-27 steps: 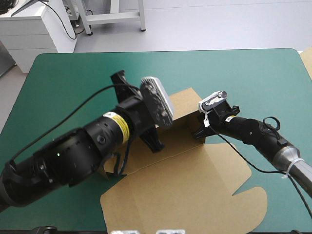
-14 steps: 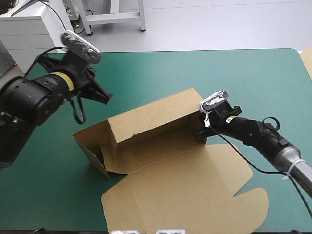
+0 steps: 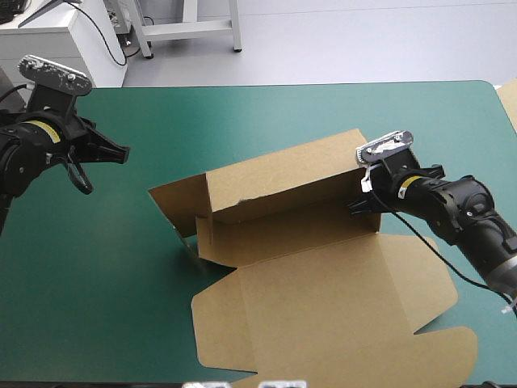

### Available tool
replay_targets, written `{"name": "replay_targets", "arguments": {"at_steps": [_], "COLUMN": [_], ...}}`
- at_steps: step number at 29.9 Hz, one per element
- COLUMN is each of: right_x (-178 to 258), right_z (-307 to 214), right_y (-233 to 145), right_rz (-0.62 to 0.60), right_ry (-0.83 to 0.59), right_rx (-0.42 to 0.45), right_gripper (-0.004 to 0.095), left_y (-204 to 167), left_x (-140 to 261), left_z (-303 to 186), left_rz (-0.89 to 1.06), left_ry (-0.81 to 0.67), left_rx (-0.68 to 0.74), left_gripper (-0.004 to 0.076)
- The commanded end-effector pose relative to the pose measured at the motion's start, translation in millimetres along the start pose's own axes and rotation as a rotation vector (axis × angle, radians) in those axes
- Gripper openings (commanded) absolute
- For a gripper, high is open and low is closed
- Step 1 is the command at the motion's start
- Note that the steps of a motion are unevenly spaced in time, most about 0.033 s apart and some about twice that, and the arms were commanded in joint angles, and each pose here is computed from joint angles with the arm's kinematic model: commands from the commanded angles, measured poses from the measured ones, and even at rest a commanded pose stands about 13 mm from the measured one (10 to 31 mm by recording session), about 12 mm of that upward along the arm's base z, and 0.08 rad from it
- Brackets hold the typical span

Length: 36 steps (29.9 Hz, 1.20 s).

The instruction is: Fold the box

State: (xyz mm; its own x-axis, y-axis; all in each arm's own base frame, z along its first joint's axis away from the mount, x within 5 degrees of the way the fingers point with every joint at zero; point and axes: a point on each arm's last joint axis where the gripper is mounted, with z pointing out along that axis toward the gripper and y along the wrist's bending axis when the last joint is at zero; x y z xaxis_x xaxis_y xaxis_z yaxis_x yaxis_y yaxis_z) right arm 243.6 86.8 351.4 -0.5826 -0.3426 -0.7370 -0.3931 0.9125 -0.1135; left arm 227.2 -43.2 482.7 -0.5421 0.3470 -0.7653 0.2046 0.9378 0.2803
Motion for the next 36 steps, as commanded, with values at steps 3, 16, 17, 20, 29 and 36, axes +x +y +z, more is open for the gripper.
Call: {"name": "replay_targets", "arguments": {"at_steps": [3,16,17,20,29,36], "right_x": [-20,-46,-51,-64,-89,-92], "right_z": [-18,71,75,96,135,147], "right_y": [-5,-26,-30,-41,-53,-54], "right_rz": [0.045,0.139,0.143,0.144,0.130,0.133], "right_ry": [0.004,0.221,0.220,0.222,0.200,0.185], "right_rx": [0.026,0.035,0.037,0.034,0.039,0.034], "right_gripper": [-0.0018,-0.0019,-0.0019,-0.0020,0.0003,0.0516], "left_y": [3,13,13,13,13,11], "left_x": [-4,-3,-3,-3,-3,-3], "left_z": [-9,-8,-8,-8,-8,-8], "left_rz": [-0.002,-0.001,-0.002,-0.014,-0.034,-0.043], "left_ry": [-0.105,-0.104,-0.104,-0.104,-0.108,-0.107], "left_rx": [-0.017,-0.143,-0.142,-0.139,-0.131,-0.117], "left_gripper": [0.0015,0.0013,0.0012,0.0012,0.0012,0.0012]}}
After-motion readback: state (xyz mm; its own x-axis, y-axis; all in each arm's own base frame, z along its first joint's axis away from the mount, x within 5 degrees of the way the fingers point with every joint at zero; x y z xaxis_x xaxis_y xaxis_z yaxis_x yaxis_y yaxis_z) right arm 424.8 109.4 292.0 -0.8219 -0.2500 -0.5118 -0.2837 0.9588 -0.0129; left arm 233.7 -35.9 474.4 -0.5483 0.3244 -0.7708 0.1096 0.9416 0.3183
